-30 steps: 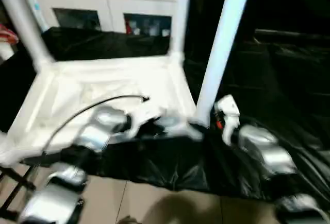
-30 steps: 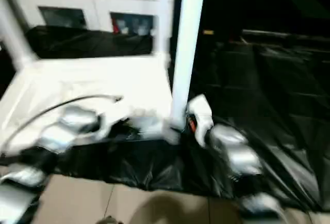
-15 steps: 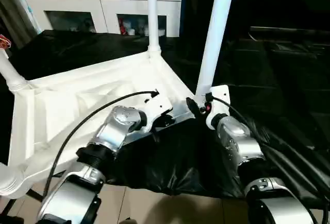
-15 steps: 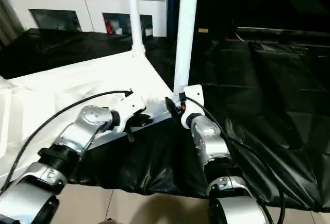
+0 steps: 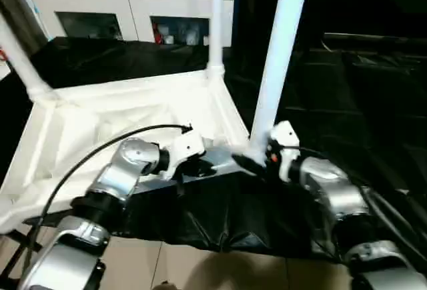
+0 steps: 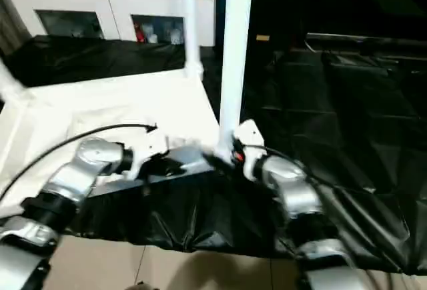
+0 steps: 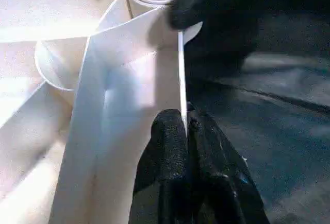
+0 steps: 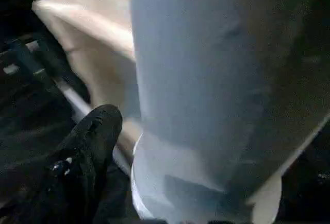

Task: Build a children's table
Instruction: Rotate leg to tighten

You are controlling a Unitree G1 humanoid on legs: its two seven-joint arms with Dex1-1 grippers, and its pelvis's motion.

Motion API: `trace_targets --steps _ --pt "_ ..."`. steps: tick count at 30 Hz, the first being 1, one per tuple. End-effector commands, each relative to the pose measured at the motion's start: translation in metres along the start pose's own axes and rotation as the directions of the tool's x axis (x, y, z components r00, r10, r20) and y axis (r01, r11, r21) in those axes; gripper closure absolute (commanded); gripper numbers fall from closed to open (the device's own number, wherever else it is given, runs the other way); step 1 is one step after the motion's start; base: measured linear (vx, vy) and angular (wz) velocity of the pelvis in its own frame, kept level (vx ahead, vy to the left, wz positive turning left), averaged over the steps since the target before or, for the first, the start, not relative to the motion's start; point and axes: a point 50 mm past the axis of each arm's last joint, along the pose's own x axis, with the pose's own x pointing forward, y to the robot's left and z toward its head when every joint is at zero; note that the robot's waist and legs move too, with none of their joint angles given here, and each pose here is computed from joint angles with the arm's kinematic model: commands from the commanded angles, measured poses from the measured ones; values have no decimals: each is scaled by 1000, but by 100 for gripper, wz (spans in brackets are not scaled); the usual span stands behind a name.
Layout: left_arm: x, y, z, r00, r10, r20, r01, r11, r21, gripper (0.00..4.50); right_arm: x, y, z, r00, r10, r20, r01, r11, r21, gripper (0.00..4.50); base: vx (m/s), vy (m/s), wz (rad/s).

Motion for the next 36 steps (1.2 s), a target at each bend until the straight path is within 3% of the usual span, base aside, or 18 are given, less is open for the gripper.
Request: trace_targets --steps 1,4,9,17,21,23,24,26,28,32,36 --pt "3 -2 15 998 -45 40 43 997 68 450 11 18 4 984 177 -2 -177 984 -13 52 0 0 0" --pt "-8 -1 9 998 -62 17 61 995 73 450 0 27 7 942 334 -35 -335 942 -21 68 0 0 0" --pt "-16 1 5 997 -82 -8 82 994 75 450 -6 32 9 903 425 -67 -427 904 -23 109 0 0 0" --pt "-18 2 5 997 -82 -11 83 994 78 450 -8 38 4 893 441 -87 -444 896 -15 164 0 0 0" --pt "-12 1 7 998 -59 20 57 996 73 450 -6 43 -2 904 422 -75 -422 906 11 168 0 0 0" --pt "-5 3 11 999 -14 45 12 998 60 450 -1 40 -5 940 337 -49 -336 941 27 170 0 0 0" --pt "1 5 16 998 29 60 -32 998 45 450 6 34 -8 977 211 -31 -209 976 53 170 0 0 0" --pt "3 5 18 997 37 62 -40 998 42 450 9 32 -9 985 169 -29 -167 984 65 171 0 0 0" --pt "10 7 21 995 76 60 -78 997 23 450 16 24 -11 999 30 -23 -28 995 100 171 0 0 0" --pt "24 8 26 992 117 46 -117 993 -11 450 31 14 -10 988 -153 -17 154 970 191 172 0 0 0" --pt "46 13 38 971 239 27 -237 969 -63 450 56 8 -5 925 -379 -38 372 879 299 173 0 0 0"
